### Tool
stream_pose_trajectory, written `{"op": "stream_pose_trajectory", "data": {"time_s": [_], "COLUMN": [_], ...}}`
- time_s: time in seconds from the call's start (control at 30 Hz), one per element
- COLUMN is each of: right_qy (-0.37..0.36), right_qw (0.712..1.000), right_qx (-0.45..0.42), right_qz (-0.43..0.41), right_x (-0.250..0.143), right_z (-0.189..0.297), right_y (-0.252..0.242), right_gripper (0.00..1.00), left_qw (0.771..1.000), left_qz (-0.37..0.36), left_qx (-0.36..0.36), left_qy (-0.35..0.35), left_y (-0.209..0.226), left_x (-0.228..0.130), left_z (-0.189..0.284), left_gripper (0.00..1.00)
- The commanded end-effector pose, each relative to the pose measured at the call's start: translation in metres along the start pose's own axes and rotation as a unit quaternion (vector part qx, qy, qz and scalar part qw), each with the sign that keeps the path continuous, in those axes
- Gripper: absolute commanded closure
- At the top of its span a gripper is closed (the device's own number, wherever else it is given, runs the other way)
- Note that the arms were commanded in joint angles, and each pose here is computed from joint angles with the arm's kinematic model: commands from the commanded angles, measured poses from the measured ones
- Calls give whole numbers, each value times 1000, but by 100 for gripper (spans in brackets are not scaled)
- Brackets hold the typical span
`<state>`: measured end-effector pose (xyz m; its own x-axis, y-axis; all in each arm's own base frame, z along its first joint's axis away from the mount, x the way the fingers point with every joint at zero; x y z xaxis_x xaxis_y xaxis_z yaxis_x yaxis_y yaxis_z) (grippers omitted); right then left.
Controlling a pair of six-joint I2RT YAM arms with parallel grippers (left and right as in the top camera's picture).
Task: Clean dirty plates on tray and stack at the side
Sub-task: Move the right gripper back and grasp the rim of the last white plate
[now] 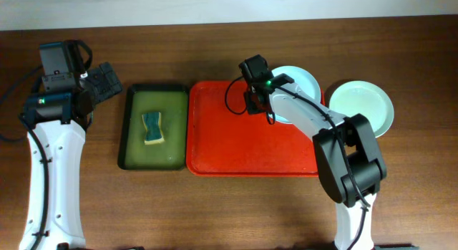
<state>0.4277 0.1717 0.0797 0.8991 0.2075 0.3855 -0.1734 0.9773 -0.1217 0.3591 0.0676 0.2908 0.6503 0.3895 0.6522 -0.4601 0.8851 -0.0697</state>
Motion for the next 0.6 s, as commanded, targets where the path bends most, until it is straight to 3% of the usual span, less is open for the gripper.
{"op": "stream_pose_trajectory", "data": {"time_s": [0.0,0.1,0.17,0.2,0.3,0.43,0.57], "right_qy": [0,4,4,5,15,75,127], "right_qw": [999,999,999,999,999,980,958], "right_qx": [4,15,19,19,33,176,251], "right_qz": [-33,-33,-33,-32,-31,-53,-61], "right_x": [2,1,1,1,-3,-17,-35], "right_z": [-2,-2,-2,-2,-2,6,21], "right_y": [2,4,5,5,9,41,78], "right_gripper": [88,91,76,76,96,96,94], "left_qw": [1000,1000,1000,1000,1000,1000,1000], "left_qz": [5,5,5,5,5,5,5], "left_qx": [4,4,4,4,4,4,4], "left_qy": [-1,-1,-1,-1,-1,-1,-1], "left_y": [1,1,1,1,1,1,1], "left_x": [0,0,0,0,0,0,0], "left_z": [1,1,1,1,1,1,1], "left_gripper": [1,1,1,1,1,1,1]}}
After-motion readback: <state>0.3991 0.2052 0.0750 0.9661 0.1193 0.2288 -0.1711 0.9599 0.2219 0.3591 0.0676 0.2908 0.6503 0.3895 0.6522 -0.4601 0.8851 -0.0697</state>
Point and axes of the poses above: each gripper's point midway between its finger pads, its own z axis back along the fingers, its own y axis along the line the jaws close on, x = y × z, the point moved 6 cm from there along z, back along the fingers, and after that the axes turned 2 degrees about z, right-handed, at the moved point
